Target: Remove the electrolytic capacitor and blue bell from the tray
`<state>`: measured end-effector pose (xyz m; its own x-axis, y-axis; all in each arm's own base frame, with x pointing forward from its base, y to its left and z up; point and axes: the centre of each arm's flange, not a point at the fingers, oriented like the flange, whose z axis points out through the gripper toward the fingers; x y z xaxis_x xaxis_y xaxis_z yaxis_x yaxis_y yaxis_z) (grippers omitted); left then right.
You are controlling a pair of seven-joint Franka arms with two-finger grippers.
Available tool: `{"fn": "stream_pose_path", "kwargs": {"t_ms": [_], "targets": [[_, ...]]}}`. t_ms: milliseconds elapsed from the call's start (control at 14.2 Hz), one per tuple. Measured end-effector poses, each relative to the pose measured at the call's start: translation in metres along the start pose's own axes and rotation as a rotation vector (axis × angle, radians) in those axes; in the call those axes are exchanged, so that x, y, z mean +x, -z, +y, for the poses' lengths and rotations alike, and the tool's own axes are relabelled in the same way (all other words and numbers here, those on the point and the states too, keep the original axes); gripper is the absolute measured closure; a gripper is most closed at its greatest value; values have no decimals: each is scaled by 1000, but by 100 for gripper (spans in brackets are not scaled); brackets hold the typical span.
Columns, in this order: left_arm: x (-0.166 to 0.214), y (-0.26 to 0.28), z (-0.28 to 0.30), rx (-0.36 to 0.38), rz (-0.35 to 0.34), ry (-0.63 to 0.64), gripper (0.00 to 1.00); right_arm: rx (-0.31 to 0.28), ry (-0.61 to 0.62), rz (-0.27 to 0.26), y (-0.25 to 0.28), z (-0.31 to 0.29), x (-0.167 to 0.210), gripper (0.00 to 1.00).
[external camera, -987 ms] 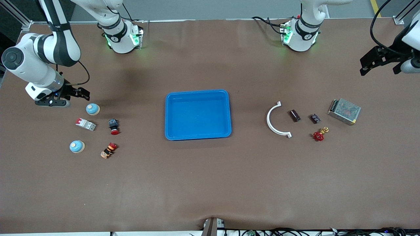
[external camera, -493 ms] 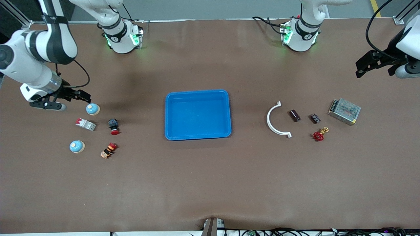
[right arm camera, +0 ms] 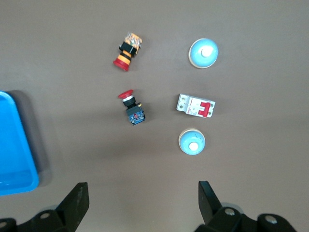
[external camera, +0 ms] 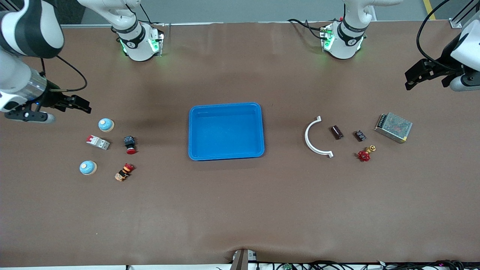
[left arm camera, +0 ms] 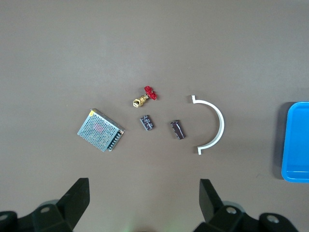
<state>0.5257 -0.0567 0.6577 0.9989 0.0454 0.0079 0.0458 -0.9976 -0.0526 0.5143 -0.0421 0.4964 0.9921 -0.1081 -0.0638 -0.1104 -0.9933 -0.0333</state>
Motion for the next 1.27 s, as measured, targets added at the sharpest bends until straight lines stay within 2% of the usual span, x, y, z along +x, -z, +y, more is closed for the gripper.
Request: {"fn": "stream_pose_path", "kwargs": {"t_ms": [282, 634, 846, 987, 1269], "targets": [[4, -6, 1, 1, -9, 0, 0, 5, -47, 42, 66, -9, 3, 0], [5, -7, -1, 1, -8, 4, 0, 10, -50, 107, 117, -22, 4, 0], [11, -11, -3, -1, 3, 9, 0, 6, -51, 96, 154, -24, 6, 0], [14, -12, -8, -1, 4, 20, 0, 0, -57, 65, 169, -26, 13, 0], [16, -10, -28, -7, 9, 57, 0, -7, -74, 47, 167, -29, 37, 0]]}}
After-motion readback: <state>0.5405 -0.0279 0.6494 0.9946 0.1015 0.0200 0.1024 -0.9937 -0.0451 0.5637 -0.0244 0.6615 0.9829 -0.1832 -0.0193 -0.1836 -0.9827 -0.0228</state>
